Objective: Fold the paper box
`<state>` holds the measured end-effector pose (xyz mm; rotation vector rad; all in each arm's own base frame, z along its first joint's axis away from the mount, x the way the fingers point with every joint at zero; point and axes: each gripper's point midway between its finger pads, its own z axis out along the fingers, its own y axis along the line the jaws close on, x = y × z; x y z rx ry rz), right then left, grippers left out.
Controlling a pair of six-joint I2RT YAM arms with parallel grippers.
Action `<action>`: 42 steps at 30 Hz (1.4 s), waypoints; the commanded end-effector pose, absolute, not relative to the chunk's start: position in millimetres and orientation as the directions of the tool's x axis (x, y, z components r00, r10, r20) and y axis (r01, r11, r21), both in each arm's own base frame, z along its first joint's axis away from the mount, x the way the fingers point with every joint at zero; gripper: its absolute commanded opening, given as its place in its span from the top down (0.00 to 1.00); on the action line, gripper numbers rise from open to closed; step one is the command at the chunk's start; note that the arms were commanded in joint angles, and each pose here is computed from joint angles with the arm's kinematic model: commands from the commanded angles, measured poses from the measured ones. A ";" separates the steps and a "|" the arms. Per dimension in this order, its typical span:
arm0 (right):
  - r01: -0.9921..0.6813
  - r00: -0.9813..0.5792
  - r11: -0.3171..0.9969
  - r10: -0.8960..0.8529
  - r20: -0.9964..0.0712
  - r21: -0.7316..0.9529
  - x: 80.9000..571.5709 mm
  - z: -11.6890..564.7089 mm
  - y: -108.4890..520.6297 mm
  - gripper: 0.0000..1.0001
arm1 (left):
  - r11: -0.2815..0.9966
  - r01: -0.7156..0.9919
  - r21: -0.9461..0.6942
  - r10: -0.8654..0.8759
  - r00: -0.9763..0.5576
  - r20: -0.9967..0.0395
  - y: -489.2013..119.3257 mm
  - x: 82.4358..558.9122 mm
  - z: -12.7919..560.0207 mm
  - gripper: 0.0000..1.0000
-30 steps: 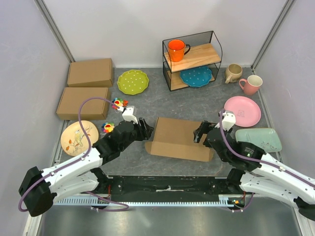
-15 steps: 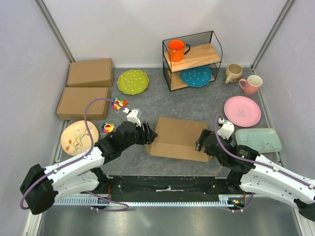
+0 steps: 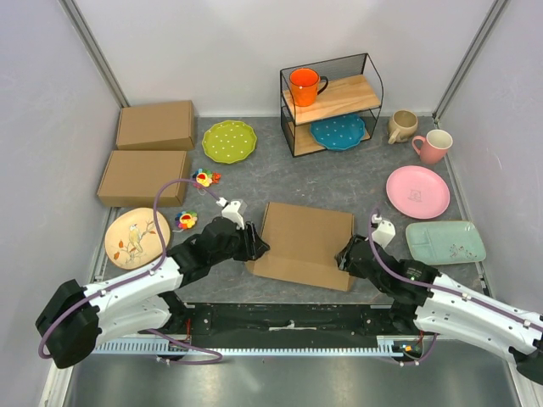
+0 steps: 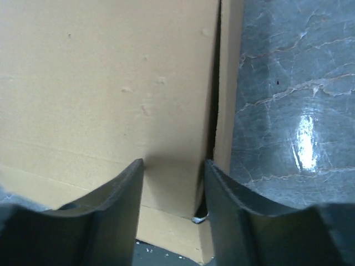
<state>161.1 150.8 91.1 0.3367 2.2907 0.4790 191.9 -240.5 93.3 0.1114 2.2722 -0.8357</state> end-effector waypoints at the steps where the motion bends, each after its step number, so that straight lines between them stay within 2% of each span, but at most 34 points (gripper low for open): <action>1: 0.091 -0.696 0.857 0.419 -0.583 0.507 154.4 84.5 159.0 0.49 | 0.756 0.298 -0.583 -0.197 -0.746 -0.636 -246.5 193.9 100.7 0.49; 2: 0.093 -0.696 0.858 0.419 -0.583 0.506 153.9 83.1 157.8 0.49 | 0.757 0.296 -0.582 -0.199 -0.744 -0.638 -246.0 194.2 100.8 0.48; 3: 0.098 -0.696 0.861 0.417 -0.585 0.498 153.3 83.0 155.5 0.35 | 0.759 0.297 -0.579 -0.199 -0.741 -0.641 -245.3 194.7 101.2 0.48; 5: 0.122 -0.667 0.873 0.425 -0.612 0.472 157.5 88.2 145.6 0.24 | 0.776 0.283 -0.564 -0.202 -0.736 -0.646 -241.1 196.8 99.1 0.48; 6: 0.134 -0.658 0.882 0.421 -0.625 0.452 158.2 93.4 139.5 0.15 | 0.781 0.277 -0.560 -0.204 -0.733 -0.648 -239.5 197.5 98.2 0.47; 11: 0.161 -0.537 0.886 0.448 -0.715 0.435 177.1 129.0 121.8 0.05 | 0.846 0.204 -0.493 -0.245 -0.672 -0.698 -217.9 213.9 101.4 0.41; 15: 0.171 -0.546 0.922 0.383 -0.745 0.348 184.1 126.8 122.7 0.02 | 0.866 0.199 -0.459 -0.257 -0.611 -0.749 -211.7 229.4 118.8 0.36; 21: 0.167 -0.518 0.924 0.379 -0.767 0.344 189.3 134.2 121.6 0.02 | 0.878 0.207 -0.432 -0.228 -0.611 -0.758 -218.2 238.8 122.2 0.33; 24: 0.192 -0.529 0.934 0.356 -0.770 0.300 187.9 117.7 115.2 0.03 | 0.857 0.239 -0.456 -0.214 -0.640 -0.737 -229.6 236.5 114.9 0.33; 27: 0.220 -0.580 0.942 0.335 -0.743 0.253 180.7 87.3 112.4 0.07 | 0.842 0.251 -0.477 -0.200 -0.677 -0.708 -239.2 232.8 100.4 0.34; 34: 0.258 -0.678 0.931 0.364 -0.638 0.258 160.5 34.8 119.7 0.14 | 0.790 0.245 -0.562 -0.208 -0.755 -0.622 -251.4 213.3 71.1 0.37; 37: 0.246 -0.665 0.911 0.407 -0.626 0.330 164.1 34.2 131.3 0.14 | 0.744 0.266 -0.612 -0.214 -0.774 -0.596 -259.1 204.9 63.5 0.39; 42: 0.140 -0.615 0.883 0.433 -0.659 0.449 175.5 43.0 148.7 0.28 | 0.738 0.263 -0.621 -0.190 -0.803 -0.565 -265.7 201.6 52.4 0.45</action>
